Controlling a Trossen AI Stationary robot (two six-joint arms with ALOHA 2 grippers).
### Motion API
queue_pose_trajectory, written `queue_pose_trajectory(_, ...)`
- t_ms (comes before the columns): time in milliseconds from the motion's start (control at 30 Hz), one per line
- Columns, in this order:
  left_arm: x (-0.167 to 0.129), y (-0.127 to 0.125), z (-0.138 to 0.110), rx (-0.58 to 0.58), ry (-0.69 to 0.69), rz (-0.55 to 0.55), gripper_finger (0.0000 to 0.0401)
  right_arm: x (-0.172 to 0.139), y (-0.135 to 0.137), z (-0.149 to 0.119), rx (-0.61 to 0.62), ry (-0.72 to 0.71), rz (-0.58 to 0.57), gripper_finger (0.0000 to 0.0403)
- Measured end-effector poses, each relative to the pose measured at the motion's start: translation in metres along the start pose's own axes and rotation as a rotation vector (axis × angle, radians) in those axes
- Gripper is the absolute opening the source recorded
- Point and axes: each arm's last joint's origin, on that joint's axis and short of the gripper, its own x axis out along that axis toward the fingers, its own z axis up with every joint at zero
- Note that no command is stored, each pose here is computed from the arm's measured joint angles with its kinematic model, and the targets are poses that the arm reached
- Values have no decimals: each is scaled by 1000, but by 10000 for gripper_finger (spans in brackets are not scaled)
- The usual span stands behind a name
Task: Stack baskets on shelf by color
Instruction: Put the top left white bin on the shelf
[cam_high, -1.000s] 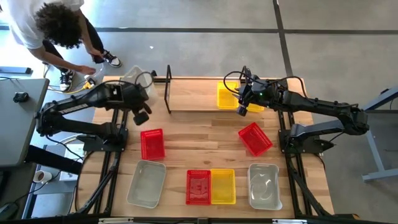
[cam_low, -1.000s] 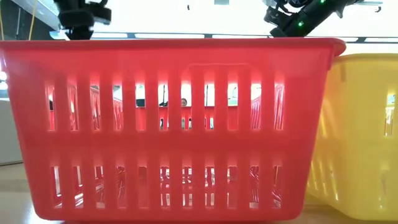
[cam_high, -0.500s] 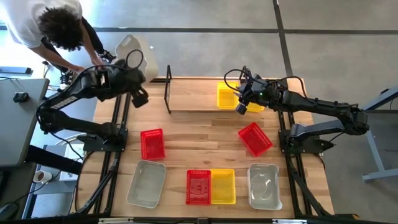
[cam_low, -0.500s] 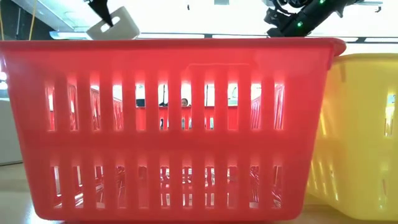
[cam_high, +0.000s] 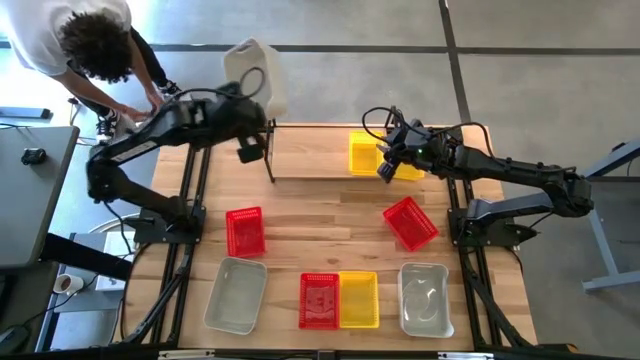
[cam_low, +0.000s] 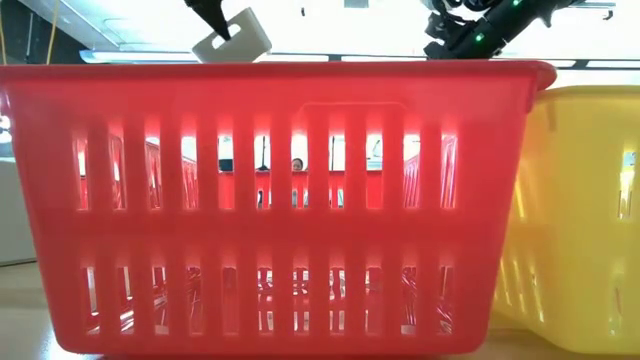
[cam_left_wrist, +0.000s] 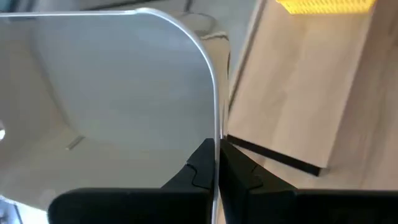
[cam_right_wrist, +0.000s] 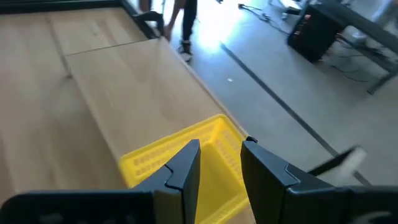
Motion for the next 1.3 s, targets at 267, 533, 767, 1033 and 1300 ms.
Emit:
queue_pose_trajectory(267, 47, -30, 22, 86, 94, -124, 0, 0, -2, 0, -2, 4, -67, 103)
queue_pose_trajectory(533, 83, -68, 38, 177, 165, -226, 0, 0, -2, 0, -2, 4, -66, 103)
queue_pose_trajectory(767, 108, -90, 43, 200, 233, -257, 0, 0, -2, 0, -2, 3, -60, 103)
queue_pose_trajectory(1033, 130, -105, 44, 214, 295, -279, 0, 0, -1, 0, -2, 2, -49, 103)
queue_pose_trajectory(1300, 155, -115, 41, 233, 363, -294, 0, 0, -1, 0, -3, 2, -49, 103)
